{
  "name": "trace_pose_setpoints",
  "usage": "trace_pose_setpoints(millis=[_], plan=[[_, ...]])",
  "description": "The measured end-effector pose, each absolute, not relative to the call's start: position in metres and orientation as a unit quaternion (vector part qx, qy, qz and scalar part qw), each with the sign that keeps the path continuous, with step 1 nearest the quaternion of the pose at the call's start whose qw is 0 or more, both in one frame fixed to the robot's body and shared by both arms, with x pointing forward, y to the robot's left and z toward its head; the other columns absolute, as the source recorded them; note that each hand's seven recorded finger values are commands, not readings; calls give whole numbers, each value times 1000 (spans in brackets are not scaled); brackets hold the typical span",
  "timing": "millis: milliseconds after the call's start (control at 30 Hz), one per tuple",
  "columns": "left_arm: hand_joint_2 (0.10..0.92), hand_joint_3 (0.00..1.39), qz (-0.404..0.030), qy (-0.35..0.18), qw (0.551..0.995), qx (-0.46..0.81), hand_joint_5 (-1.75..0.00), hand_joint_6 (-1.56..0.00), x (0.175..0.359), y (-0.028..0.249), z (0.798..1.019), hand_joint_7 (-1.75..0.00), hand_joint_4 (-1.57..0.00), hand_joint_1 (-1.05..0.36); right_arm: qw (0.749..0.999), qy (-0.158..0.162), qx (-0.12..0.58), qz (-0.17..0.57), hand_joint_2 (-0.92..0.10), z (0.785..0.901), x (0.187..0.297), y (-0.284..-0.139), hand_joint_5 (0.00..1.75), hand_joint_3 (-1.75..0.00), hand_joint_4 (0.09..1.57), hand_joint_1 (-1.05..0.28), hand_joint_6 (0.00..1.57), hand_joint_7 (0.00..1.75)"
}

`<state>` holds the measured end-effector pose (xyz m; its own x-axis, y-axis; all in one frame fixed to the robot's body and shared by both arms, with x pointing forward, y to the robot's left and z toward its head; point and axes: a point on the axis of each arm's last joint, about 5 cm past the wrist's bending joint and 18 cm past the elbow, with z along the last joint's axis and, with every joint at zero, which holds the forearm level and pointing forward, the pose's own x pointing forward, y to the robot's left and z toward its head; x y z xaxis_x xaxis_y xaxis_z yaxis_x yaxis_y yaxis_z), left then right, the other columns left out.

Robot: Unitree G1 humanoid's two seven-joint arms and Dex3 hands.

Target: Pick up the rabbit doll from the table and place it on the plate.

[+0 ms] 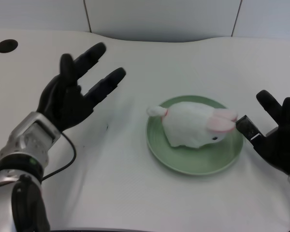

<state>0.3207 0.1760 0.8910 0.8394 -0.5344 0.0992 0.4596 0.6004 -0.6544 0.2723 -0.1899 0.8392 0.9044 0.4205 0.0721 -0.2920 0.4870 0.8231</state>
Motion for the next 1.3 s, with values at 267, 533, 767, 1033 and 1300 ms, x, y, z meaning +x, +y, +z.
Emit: trace_pose_setpoints(millis=[267, 533, 767, 1033, 1300], plan=[[921, 682, -240, 54, 890, -385, -164, -277, 298, 198, 865, -61, -418, -862, 858, 76, 464, 208, -921, 839, 273, -189, 1746, -308, 629, -655, 616, 1637], [921, 515, -176, 95, 876, -439, -726, -605, 257, 214, 827, -43, -474, -738, 863, 85, 458, 198, -921, 838, 271, -196, 1746, -341, 651, -650, 650, 1590], [921, 444, -143, 113, 884, -431, -1315, -809, 246, 197, 819, -122, -397, -623, 869, 84, 450, 190, -921, 838, 272, -196, 1746, -374, 632, -658, 611, 1671], [921, 386, -138, 117, 888, -423, -1408, -825, 246, 199, 820, -154, -402, -625, 871, 80, 448, 187, -921, 838, 272, -194, 1746, -366, 619, -662, 596, 1663], [921, 386, -138, 116, 890, -418, -1453, -838, 248, 203, 822, -197, -383, -592, 870, 80, 449, 188, -921, 838, 272, -193, 1746, -337, 626, -656, 610, 1640]])
